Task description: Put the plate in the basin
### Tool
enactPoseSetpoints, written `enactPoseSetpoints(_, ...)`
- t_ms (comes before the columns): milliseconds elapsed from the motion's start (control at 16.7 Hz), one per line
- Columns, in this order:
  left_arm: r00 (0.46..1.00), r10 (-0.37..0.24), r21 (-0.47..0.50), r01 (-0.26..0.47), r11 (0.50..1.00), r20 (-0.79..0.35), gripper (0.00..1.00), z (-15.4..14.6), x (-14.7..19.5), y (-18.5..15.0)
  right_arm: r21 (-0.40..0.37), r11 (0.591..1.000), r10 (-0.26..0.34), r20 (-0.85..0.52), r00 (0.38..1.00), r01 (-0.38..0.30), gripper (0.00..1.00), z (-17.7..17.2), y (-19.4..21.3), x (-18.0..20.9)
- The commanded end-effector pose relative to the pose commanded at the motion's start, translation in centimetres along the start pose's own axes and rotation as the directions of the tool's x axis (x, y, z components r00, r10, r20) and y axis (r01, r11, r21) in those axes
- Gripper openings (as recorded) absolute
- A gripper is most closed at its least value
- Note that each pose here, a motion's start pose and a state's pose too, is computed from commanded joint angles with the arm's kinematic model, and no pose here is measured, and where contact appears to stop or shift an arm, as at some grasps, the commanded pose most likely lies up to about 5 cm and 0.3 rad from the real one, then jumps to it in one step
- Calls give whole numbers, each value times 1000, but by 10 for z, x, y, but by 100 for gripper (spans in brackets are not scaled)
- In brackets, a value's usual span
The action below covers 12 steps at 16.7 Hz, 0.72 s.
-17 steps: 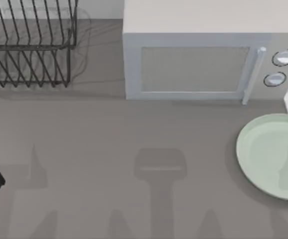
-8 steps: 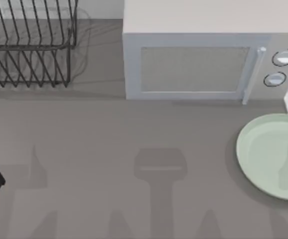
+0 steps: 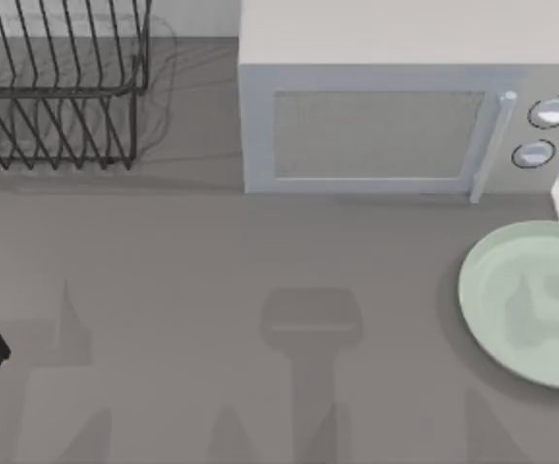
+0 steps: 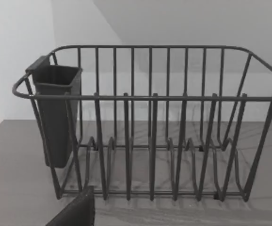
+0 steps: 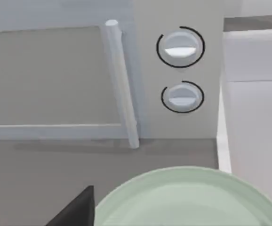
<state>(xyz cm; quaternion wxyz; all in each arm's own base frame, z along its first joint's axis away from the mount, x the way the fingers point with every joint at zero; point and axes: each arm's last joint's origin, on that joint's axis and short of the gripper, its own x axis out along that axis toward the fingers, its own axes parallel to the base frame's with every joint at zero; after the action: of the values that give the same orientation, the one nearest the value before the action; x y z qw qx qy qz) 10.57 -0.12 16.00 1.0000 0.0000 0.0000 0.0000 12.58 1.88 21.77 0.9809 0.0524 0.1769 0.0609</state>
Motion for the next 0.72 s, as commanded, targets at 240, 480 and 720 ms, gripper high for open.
enactPoseSetpoints(240,1000,0,0,0,1000,0,100,0,0,0,46,999,38,-310,950,-25,100,41,24,30)
enactPoseSetpoints(480,1000,0,0,0,1000,0,100,0,0,0,48,999,18,-611,791,15,100,65,55,86)
enactPoseSetpoints(720,1000,0,0,0,1000,0,100,0,0,0,-3,997,-48,-823,566,80,100,59,83,151)
